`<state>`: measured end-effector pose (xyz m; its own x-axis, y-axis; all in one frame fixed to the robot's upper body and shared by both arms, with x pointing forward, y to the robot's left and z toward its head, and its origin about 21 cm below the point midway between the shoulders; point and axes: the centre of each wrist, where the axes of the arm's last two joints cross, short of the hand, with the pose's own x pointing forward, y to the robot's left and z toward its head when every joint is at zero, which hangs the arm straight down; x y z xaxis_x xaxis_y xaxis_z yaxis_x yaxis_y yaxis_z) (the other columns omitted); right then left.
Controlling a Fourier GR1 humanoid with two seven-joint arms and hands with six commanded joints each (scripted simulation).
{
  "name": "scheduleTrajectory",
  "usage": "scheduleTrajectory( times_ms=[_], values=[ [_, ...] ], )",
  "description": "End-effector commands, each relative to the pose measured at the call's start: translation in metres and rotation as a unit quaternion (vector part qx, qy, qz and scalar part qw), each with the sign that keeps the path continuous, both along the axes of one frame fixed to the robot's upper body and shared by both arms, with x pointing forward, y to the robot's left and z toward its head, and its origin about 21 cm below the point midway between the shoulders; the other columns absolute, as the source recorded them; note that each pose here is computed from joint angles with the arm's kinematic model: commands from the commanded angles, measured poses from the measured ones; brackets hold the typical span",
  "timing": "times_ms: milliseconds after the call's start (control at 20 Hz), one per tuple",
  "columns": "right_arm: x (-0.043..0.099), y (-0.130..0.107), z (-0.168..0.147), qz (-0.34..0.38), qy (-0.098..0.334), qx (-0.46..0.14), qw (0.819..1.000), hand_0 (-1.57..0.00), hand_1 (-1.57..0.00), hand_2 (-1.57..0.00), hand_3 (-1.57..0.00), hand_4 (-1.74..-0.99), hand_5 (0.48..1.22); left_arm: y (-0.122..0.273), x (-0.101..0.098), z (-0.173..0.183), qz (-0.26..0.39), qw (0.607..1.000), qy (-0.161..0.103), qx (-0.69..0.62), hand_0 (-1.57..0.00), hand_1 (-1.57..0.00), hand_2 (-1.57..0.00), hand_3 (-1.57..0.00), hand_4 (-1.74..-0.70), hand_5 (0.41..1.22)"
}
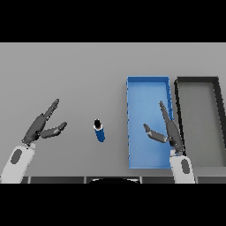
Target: Pick up the blue pipe and place it into the blue bin.
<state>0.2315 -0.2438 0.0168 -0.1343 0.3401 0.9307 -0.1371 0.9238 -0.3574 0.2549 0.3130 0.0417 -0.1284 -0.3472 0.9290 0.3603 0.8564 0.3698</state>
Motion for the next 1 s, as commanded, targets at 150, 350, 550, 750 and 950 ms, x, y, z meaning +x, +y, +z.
scheduleTrajectory(
  times_ms=[150, 350, 550, 750, 950],
  values=[
    [0.001, 0.004, 0.001, 0.001, 0.01, 0.012, 1.0, 0.0, 0.0, 0.0, 0.0, -1.209, 0.581, -0.018, -0.012, 0.009, -0.073, 0.997, 0.033, 0.02, 0.0, 0.0, 0.0, 0.0, -1.0, 0.548],
    [0.001, 0.0, 0.007, 0.003, 0.0, 0.02, 1.0, 0.0, 0.0, 0.0, 0.0, -1.228, 0.573, -0.046, -0.024, 0.003, -0.118, 0.987, 0.092, 0.056, 0.0, 0.0, 0.0, 0.0, -1.05, 0.483],
    [-0.001, 0.002, 0.001, 0.005, 0.008, 0.012, 1.0, 0.0, 0.0, 0.0, 0.0, -1.213, 0.571, -0.068, -0.033, -0.007, -0.159, 0.981, 0.089, 0.061, 0.0, 0.0, 0.0, 0.0, -1.1, 0.466],
    [-0.001, 0.002, 0.002, 0.005, 0.009, 0.019, 1.0, 0.0, 0.0, 0.0, 0.0, -1.21, 0.564, -0.094, -0.029, -0.015, -0.174, 0.981, 0.076, 0.043, 0.0, 0.0, 0.0, 0.0, -1.15, 0.484],
    [-0.001, 0.0, 0.001, -0.003, 0.013, 0.019, 1.0, 0.0, 0.0, 0.0, 0.0, -1.206, 0.554, -0.111, -0.015, -0.029, -0.166, 0.983, 0.074, 0.031, 0.0, 0.0, 0.0, 0.0, -1.13, 0.488]
  ],
)
